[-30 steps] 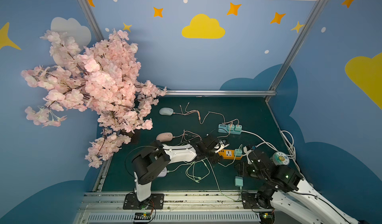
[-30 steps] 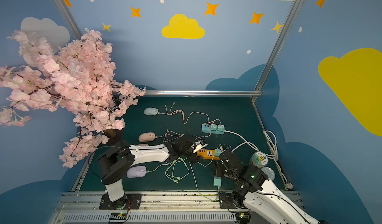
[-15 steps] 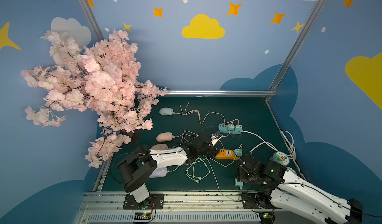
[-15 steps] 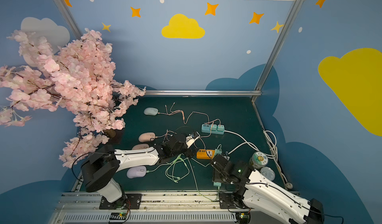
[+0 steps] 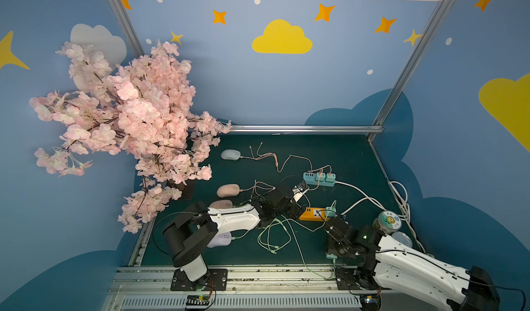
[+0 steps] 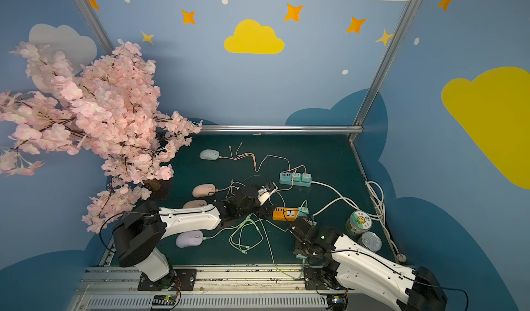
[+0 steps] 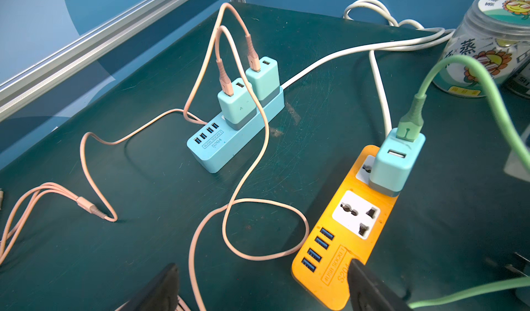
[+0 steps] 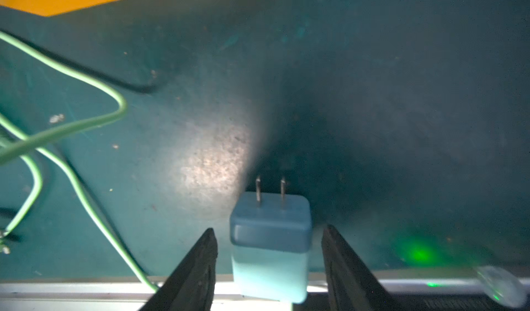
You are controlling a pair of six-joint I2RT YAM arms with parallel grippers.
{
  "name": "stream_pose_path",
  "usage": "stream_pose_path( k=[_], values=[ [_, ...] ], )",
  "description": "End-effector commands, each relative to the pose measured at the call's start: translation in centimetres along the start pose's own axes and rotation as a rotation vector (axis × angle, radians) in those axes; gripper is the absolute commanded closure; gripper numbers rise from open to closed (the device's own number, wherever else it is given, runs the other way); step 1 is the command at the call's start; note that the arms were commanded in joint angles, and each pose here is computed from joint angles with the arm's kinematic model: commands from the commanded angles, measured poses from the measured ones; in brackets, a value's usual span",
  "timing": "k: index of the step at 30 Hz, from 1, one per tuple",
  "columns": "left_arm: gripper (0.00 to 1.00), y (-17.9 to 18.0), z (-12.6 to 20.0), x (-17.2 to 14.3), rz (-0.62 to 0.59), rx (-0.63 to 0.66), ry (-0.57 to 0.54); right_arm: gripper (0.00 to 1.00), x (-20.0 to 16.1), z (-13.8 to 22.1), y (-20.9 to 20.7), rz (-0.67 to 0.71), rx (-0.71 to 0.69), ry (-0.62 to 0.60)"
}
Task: Unplug the wireless mouse
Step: Pick up the plug from the center of the board, then place the plug at the center of the board.
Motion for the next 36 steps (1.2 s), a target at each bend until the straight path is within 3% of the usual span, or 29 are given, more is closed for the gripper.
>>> stream_pose_path(
  k=[1,4,7,8,16,27,30,32,34,36],
  values=[
    [0.09,-0.1,0.0,0.4,0.001,-0.004,-0.021,0.46,-0.1,-0.7,0.0,-0.013,0.013,0.017],
    [0.09,0.0,0.0,0.4,0.001,-0.001,-0.021,0.58,-0.2,-1.1,-0.4,-0.034,-0.009,0.019],
    [0.09,-0.1,0.0,0.4,-0.001,-0.005,-0.020,0.79,0.1,-0.8,-0.8,-0.054,-0.014,-0.008],
    [0.09,-0.2,0.0,0.4,-0.003,-0.005,-0.021,0.82,0.2,-0.7,-1.0,-0.066,-0.013,-0.020],
    [0.09,-0.3,0.3,0.5,-0.017,0.002,-0.029,0.84,2.8,1.7,-3.1,-0.196,-0.140,-0.188],
    [0.09,-0.8,0.5,0.8,-0.013,-0.022,-0.043,0.80,5.9,2.3,-5.5,-0.312,-0.321,-0.229],
    [0.09,-1.1,0.6,0.9,0.019,-0.064,-0.044,0.74,6.4,2.2,-6.1,-0.325,-0.305,-0.230],
    [0.09,-1.5,0.5,1.0,0.040,-0.106,-0.048,0.65,6.6,2.0,-6.6,-0.330,-0.290,-0.228],
    [0.09,-1.7,0.4,0.9,0.050,-0.126,-0.041,0.32,6.8,2.0,-6.9,-0.320,-0.274,-0.229],
    [0.09,-1.8,0.2,0.8,0.044,-0.130,-0.037,0.16,6.9,2.2,-7.1,-0.315,-0.259,-0.232]
  ],
)
Point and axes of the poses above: each gripper's point midway between its finger pads, its own z axis back along the fingers, its own y axis along the line the jaws close on, x = y × z, the point moved 10 cm from there along z, back along the fingers, and after that the axes turned 12 degrees about z, right-handed, at the moved point
